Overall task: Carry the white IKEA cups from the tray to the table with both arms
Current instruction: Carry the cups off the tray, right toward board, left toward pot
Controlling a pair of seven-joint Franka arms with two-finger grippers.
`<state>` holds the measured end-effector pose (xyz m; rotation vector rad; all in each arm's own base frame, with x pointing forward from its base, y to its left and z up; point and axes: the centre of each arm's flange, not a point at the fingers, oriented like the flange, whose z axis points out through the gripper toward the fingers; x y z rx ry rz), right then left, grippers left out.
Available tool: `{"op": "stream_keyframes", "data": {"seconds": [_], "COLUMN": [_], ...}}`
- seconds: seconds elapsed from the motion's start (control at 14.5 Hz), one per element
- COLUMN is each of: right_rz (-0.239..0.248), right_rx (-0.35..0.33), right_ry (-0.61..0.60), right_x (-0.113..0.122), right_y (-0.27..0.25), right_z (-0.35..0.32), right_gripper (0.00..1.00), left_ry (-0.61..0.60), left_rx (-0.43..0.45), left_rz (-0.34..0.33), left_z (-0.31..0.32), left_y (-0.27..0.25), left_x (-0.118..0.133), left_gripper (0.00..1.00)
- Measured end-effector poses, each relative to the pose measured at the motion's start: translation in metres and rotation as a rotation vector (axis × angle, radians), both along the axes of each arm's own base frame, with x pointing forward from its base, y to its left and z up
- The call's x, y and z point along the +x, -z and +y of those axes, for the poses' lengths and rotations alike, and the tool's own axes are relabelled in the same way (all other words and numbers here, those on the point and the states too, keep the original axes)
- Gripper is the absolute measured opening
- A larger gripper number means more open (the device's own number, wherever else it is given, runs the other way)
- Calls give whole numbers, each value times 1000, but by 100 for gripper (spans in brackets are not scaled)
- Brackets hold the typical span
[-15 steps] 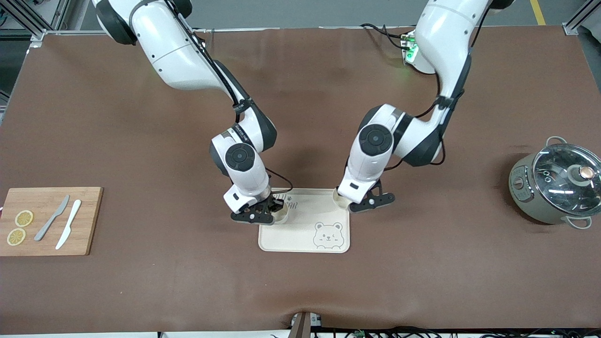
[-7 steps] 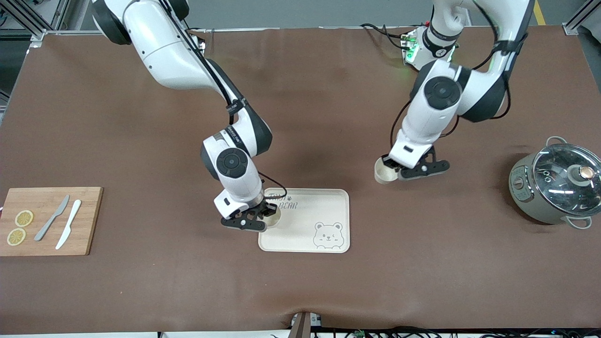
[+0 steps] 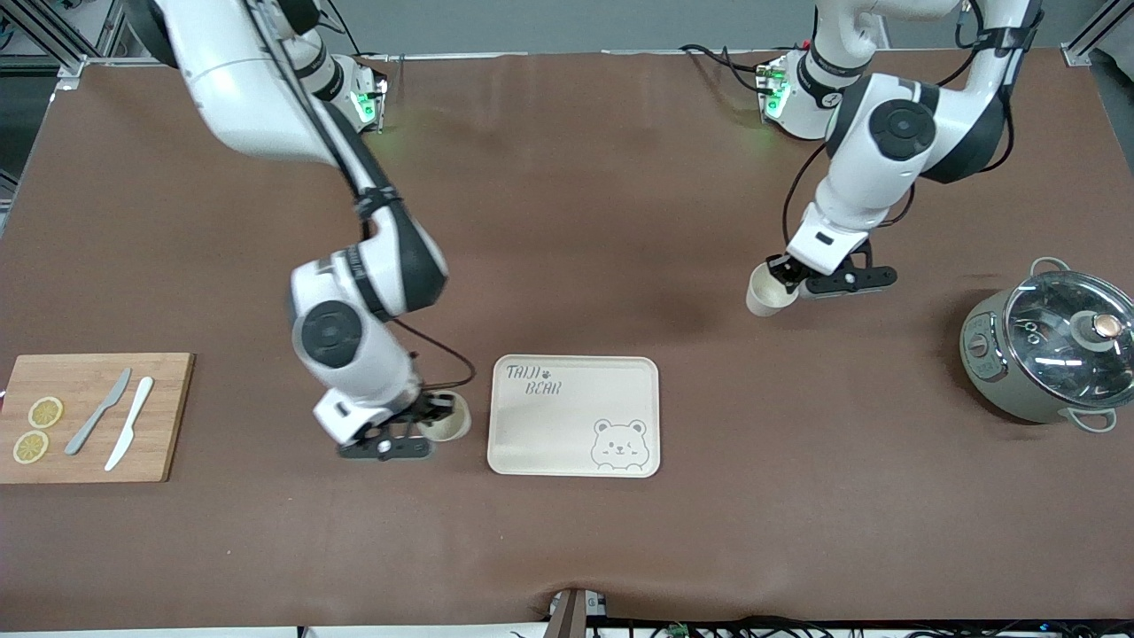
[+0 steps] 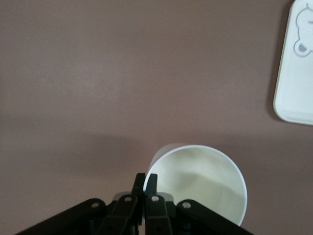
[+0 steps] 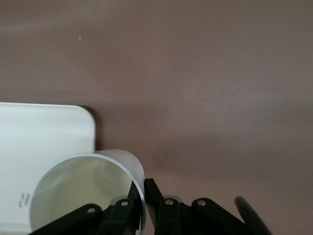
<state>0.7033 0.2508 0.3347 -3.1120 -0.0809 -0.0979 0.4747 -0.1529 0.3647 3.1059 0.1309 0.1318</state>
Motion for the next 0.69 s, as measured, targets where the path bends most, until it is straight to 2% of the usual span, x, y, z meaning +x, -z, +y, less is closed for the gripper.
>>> {"op": "stream_keyframes", "data": {"seconds": [0.28, 0.55, 0.69], "right_rz": [52, 78, 85], "right_rx": [-16, -14, 14], "right_ry": [-78, -147, -191], "right_x": [11, 5, 1], "right_y": [-24, -34, -28], "right_z": [-85, -170, -214], "right_gripper": [8, 8, 8], "left_ry": [37, 52, 62], "left_rx": [-14, -8, -5], "left_rz": [5, 5, -1], "left_z": [55, 78, 91], "left_y": [-2, 1, 5], "left_x": [-15, -21, -23], "left_gripper": [3, 3, 3]}}
